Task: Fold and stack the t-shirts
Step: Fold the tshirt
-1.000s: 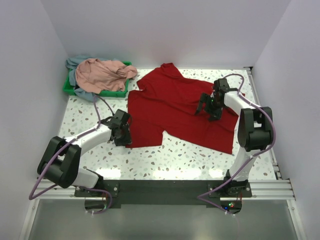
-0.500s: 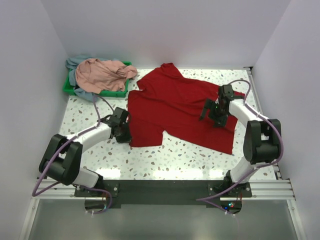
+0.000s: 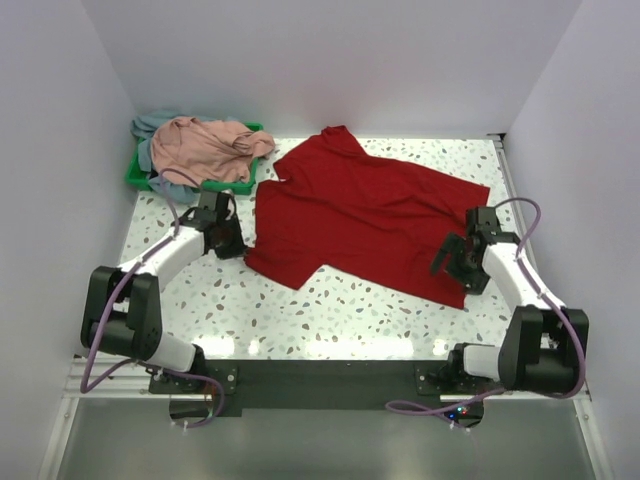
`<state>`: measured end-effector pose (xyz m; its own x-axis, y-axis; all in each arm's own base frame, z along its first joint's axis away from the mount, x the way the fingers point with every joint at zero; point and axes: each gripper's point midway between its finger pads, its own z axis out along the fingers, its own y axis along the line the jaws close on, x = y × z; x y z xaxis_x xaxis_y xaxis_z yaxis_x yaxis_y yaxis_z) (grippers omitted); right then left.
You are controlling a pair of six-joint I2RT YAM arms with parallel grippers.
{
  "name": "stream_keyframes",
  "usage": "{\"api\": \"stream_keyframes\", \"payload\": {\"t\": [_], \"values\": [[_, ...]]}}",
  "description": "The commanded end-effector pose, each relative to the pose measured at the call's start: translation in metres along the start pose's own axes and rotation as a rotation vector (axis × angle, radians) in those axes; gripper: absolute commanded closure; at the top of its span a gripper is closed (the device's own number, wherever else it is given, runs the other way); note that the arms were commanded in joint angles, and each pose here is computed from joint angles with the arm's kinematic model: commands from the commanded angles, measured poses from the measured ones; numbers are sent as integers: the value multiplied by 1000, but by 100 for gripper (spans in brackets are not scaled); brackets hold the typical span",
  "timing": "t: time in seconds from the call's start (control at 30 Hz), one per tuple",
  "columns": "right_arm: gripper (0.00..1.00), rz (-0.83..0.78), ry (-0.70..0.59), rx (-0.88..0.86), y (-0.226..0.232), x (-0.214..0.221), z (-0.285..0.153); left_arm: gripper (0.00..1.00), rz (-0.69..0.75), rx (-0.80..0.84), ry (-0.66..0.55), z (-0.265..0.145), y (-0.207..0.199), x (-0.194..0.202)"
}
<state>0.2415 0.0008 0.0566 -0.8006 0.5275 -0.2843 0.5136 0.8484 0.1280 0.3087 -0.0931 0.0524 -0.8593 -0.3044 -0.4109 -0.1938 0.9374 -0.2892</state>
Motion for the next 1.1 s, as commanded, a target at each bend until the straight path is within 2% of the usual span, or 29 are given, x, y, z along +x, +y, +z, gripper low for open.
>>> {"api": "stream_keyframes", "payload": {"t": [0.0, 0.2, 0.33, 0.53, 0.67, 0.8, 0.93, 1.07], "values": [[15, 38, 2, 67, -24, 18, -5, 100, 47, 46, -47, -5, -3, -18], [31, 132, 22, 68, -26, 32, -8, 100, 49, 70, -101, -19, 2, -32], [36, 168, 41, 88, -29, 40, -5, 100, 30, 65, -114, -23, 20, -41], [39, 197, 32, 87, -32, 47, -8, 100, 23, 62, -124, -24, 35, -54], [44, 220, 84, 77, -34, 67, -3, 100, 27, 89, -113, -21, 31, -55], [48, 211, 64, 73, -28, 74, -9, 100, 50, 96, -105, -19, 31, -55], [47, 162, 69, 93, -19, 92, -10, 100, 54, 109, -100, -18, 29, -53], [47, 221, 80, 128, -33, 111, -6, 100, 62, 118, -101, -20, 29, -52]]}}
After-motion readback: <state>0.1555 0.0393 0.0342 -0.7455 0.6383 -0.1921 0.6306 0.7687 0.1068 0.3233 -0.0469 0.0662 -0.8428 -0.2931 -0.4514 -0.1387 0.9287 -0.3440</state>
